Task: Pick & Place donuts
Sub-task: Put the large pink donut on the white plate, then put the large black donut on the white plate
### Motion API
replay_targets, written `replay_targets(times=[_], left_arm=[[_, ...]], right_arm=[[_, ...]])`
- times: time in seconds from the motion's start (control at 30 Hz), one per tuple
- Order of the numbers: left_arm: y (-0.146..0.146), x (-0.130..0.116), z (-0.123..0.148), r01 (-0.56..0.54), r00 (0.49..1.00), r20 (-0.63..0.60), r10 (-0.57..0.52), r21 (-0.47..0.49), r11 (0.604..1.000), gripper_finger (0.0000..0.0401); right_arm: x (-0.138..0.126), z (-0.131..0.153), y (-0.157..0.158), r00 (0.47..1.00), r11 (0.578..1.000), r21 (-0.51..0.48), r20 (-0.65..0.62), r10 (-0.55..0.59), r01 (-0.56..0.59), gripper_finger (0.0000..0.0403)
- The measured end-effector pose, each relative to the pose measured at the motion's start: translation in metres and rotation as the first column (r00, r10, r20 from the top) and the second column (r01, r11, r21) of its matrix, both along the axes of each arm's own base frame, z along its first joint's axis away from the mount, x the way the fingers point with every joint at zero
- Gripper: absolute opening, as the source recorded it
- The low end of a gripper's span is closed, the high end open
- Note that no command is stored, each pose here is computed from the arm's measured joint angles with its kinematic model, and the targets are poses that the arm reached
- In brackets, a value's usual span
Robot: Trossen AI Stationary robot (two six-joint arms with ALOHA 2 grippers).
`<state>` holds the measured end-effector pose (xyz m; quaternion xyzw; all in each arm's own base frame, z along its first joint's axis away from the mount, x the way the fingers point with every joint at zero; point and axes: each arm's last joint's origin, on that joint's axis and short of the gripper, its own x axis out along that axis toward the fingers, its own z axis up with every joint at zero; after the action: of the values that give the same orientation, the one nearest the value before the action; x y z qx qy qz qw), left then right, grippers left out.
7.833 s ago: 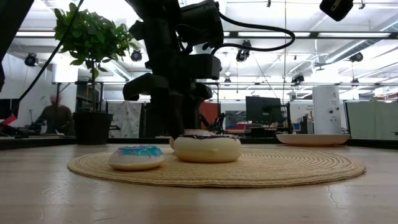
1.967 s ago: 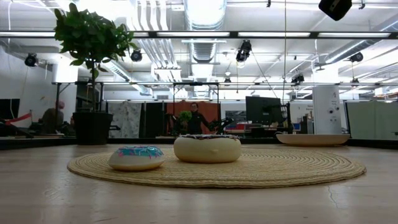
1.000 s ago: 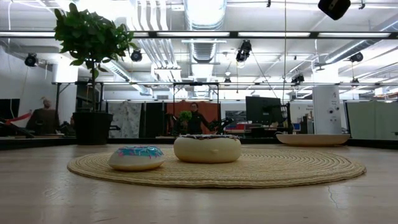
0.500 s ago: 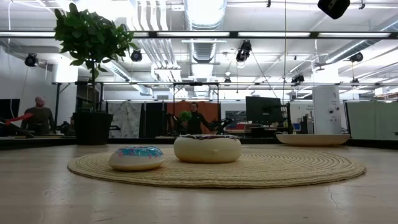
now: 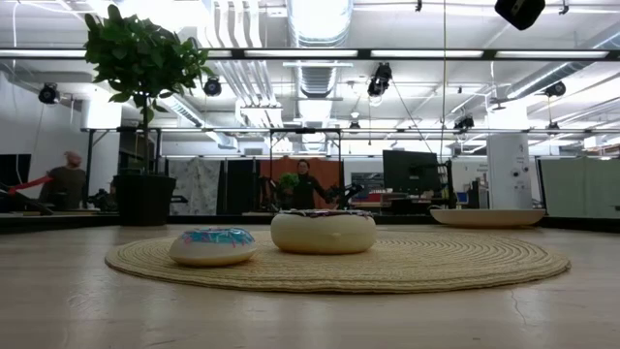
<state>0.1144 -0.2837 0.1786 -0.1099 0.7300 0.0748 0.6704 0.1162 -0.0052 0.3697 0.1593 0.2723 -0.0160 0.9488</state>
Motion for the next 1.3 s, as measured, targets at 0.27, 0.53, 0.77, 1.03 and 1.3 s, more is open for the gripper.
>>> replay_targets(times=[0.27,0.53,0.77,1.03,1.3], left_arm=[[-0.001,-0.001,0.0,0.021,0.998,-0.052,-0.023,-0.03,0.999,0.0195],[-0.002,0.007,0.015,0.056,0.996,-0.059,-0.062,-0.107,0.993,0.02],[0.008,0.018,0.032,0.025,0.999,-0.026,-0.03,-0.16,0.987,0.02],[0.032,0.048,0.05,0.048,0.998,0.046,-0.039,-0.222,0.974,0.02],[0.074,0.095,0.07,0.047,0.987,0.163,-0.004,-0.26,0.965,0.02]], right_arm=[[0.0,0.0,0.0,1.0,1.0,0.0,0.0,-0.001,0.001,0.0009],[0.0,0.0,0.0,1.0,1.0,-0.001,0.0,-0.001,0.001,0.0009],[0.0,0.0,0.0,1.0,1.0,-0.012,0.0,0.004,-0.004,0.0009],[0.0,0.0,0.0,1.0,1.0,-0.014,0.0,0.005,-0.005,0.0009],[0.0,-0.001,0.0,1.0,1.0,-0.014,-0.001,0.006,-0.006,0.0009]])
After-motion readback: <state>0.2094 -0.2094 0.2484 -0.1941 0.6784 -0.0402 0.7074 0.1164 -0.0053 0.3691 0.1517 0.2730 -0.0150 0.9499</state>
